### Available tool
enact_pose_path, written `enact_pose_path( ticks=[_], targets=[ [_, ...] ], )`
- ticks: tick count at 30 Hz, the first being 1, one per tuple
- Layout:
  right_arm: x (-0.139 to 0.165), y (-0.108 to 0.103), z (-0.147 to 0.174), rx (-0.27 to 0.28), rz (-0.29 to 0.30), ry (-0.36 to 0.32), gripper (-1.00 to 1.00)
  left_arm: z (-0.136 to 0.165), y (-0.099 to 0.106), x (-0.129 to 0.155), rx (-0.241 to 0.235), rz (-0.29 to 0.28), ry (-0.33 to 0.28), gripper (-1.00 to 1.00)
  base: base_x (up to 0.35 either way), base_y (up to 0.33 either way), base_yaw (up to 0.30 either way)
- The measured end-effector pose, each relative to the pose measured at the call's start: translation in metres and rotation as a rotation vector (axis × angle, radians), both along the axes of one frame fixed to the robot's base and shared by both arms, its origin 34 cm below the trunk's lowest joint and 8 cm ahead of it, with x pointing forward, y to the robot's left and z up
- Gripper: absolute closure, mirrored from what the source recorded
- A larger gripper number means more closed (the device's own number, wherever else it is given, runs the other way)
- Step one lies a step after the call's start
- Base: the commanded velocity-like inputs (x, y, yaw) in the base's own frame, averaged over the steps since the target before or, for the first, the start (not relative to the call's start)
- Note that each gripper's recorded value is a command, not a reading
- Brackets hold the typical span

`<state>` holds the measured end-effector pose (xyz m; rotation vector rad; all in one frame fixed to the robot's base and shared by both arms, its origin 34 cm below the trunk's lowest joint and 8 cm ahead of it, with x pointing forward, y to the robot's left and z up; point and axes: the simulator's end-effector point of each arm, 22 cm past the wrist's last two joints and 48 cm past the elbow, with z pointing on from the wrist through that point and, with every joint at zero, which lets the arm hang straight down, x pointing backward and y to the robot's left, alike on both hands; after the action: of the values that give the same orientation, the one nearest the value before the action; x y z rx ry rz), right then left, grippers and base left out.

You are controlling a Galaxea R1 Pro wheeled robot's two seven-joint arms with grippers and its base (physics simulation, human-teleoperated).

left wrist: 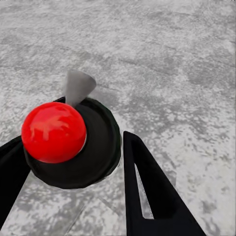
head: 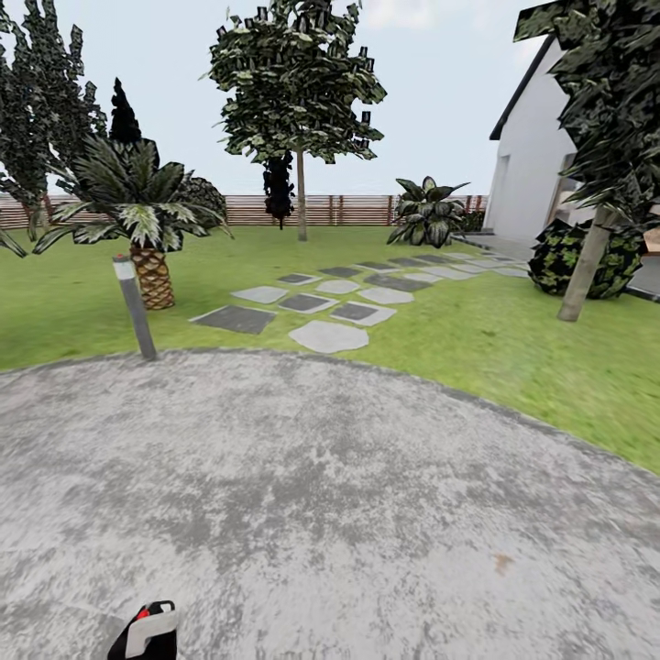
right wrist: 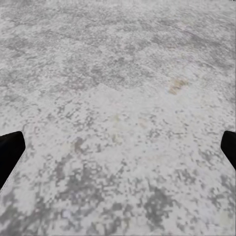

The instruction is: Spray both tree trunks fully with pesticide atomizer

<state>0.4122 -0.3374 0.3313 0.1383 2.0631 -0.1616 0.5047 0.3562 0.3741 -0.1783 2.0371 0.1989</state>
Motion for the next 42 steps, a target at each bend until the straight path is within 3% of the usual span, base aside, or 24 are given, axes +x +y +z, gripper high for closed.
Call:
enact_pose_path(
  ticks=[42],
  targets=[
    [-0.0006,0.0,-0.0002,0.0,0.0,0.001,-1.0,0.0003,0.0021,-0.0006,0.004,0.0,0.0,1.0,0.34,0.0,0.0]
  ],
)
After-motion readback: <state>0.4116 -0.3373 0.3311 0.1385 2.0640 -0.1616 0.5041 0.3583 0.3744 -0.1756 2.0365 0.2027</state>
